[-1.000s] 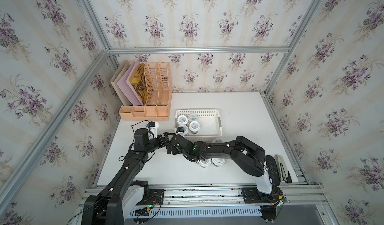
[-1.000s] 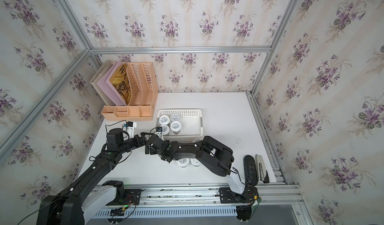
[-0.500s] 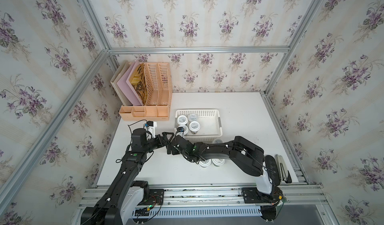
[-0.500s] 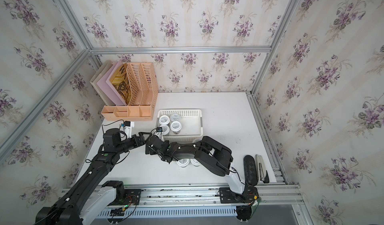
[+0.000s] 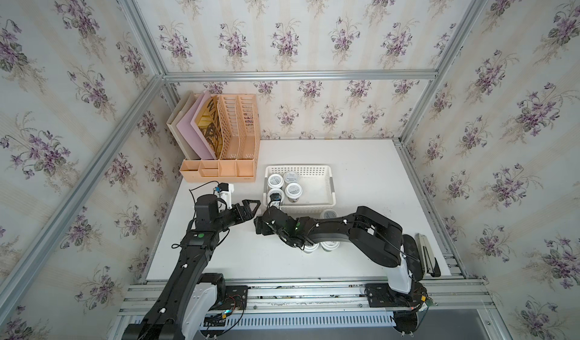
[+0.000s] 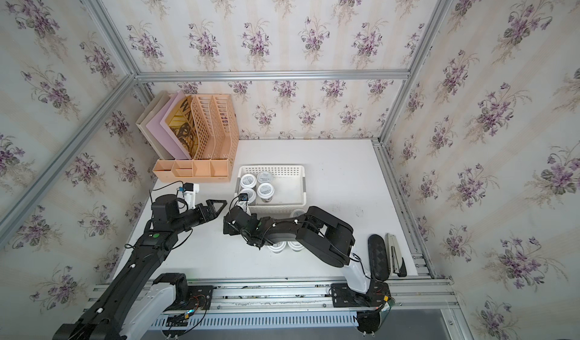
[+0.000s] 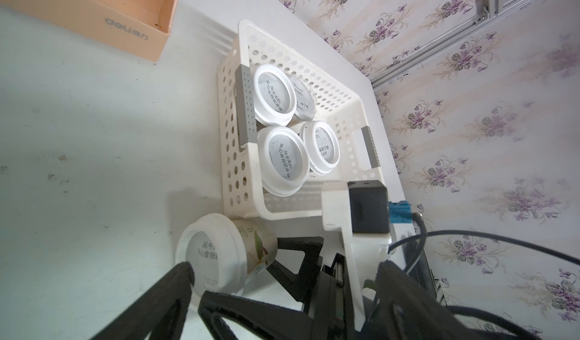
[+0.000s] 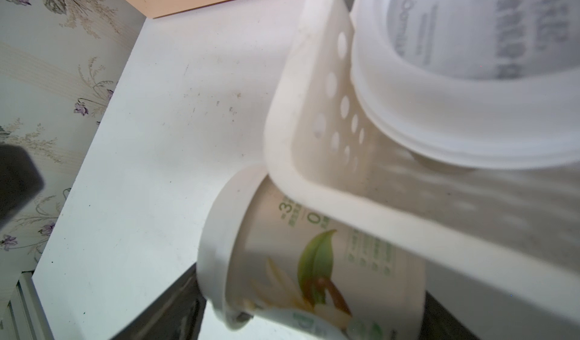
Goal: Put the yogurt in the basket
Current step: Pick up the yogurt from the center of the board.
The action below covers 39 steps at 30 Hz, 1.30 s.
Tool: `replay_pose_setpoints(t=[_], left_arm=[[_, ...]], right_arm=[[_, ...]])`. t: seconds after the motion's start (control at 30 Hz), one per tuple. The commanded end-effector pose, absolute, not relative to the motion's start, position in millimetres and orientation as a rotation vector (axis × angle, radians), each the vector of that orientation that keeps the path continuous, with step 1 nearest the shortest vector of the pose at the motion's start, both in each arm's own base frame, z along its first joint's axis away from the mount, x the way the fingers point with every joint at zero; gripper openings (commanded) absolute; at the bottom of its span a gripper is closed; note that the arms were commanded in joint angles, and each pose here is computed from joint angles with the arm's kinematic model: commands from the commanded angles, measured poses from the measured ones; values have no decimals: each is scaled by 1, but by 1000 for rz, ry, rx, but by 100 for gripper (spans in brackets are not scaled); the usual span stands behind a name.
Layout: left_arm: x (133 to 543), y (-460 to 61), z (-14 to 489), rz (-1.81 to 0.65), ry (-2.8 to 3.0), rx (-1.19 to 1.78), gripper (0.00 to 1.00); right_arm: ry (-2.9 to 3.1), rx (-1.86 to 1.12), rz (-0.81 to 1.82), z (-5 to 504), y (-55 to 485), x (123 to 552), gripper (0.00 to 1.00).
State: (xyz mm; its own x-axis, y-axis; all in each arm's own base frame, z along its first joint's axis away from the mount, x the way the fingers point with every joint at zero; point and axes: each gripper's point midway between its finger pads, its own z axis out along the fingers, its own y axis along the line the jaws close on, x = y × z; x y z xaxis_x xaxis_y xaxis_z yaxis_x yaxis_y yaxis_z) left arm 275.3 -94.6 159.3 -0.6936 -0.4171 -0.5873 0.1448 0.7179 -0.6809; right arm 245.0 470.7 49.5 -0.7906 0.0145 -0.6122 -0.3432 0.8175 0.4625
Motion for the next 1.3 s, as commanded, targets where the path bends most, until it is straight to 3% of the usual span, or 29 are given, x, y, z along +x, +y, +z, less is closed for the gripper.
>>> replay_pose_setpoints(t=[0.0,0.6,1.27], left_arm=[[273,-90,166,-917,2139,-200,95],[258,-82,213,-905,2029,-182,97],[234,-116,278,-1099,1780,100,99]], right_arm=[[2338,-206,838,66,471,247,87],[2259,-245,1141,133,454,219,85],[2007,-118,1574,225,379,227,86]])
